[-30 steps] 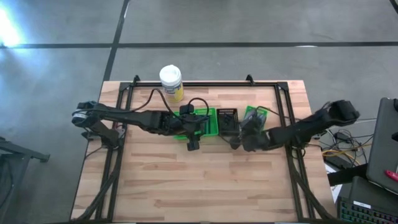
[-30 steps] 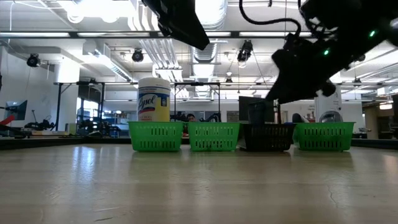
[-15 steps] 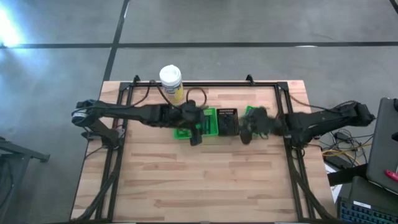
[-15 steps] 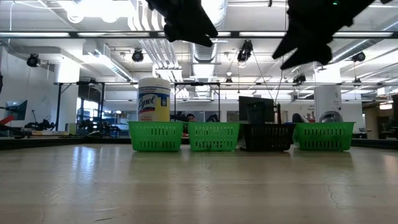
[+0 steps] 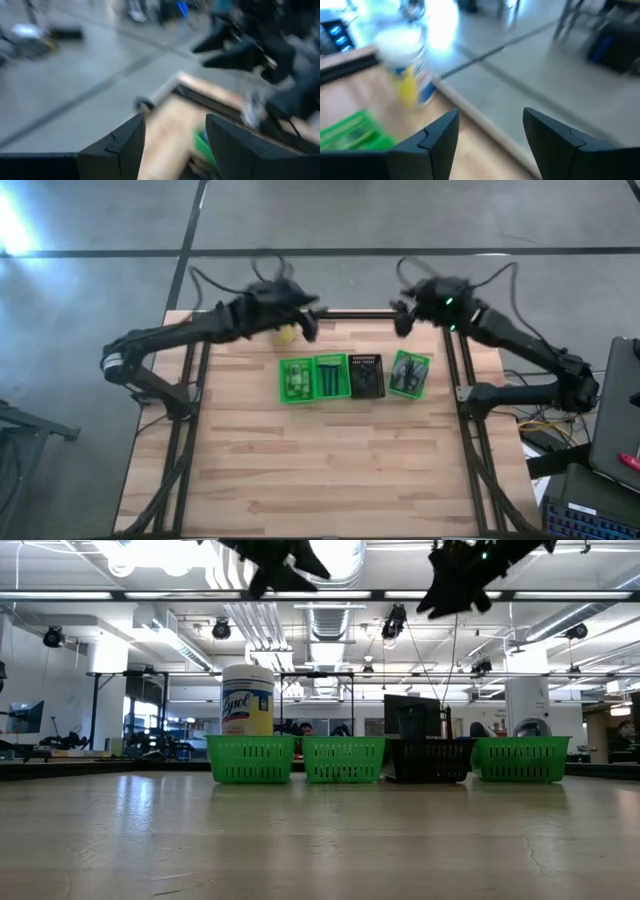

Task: Pick & Place Travel size toiletries
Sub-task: Return to Home Position

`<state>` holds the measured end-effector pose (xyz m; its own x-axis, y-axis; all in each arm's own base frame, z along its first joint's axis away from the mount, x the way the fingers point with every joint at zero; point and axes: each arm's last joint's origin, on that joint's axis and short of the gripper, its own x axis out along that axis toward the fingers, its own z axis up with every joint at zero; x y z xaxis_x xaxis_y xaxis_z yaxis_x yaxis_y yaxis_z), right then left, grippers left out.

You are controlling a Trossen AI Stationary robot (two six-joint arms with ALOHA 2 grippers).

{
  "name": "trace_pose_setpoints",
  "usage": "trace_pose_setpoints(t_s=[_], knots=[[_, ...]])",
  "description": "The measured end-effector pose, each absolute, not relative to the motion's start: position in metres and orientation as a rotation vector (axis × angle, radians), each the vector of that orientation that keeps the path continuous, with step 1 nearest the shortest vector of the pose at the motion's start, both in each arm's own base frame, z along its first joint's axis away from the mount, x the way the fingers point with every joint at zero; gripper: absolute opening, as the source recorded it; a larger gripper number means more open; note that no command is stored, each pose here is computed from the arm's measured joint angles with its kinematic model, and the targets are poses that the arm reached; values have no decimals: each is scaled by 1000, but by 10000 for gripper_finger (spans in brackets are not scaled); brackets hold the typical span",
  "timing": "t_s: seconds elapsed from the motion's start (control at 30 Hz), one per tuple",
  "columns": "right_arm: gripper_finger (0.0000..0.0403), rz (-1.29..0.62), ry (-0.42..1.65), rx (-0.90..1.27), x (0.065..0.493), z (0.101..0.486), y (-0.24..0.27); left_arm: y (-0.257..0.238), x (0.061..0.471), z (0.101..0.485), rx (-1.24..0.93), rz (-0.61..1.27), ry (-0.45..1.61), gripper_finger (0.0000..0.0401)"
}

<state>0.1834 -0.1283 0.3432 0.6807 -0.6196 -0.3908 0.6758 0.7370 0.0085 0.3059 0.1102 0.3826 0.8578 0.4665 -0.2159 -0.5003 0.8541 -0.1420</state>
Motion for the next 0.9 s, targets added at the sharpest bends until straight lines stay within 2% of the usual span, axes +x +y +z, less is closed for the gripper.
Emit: trace_pose_setpoints(t_s=[0.17,0.27,0.37,0.53,0.7,0.9], knots=[[208,-857,278,25,159,390,-151,122,269,429,-95,649,38,211],[203,-820,266,32,151,397,-176,139,246,445,-70,686,-20,211],[196,-751,280,139,146,384,-211,168,226,443,-102,706,-22,210],[185,-942,336,146,138,365,-255,209,192,439,7,905,25,204],[174,-1175,336,90,124,371,-279,241,149,447,103,1098,-27,204],[157,-1247,229,24,116,391,-285,267,102,451,138,1290,-75,204]])
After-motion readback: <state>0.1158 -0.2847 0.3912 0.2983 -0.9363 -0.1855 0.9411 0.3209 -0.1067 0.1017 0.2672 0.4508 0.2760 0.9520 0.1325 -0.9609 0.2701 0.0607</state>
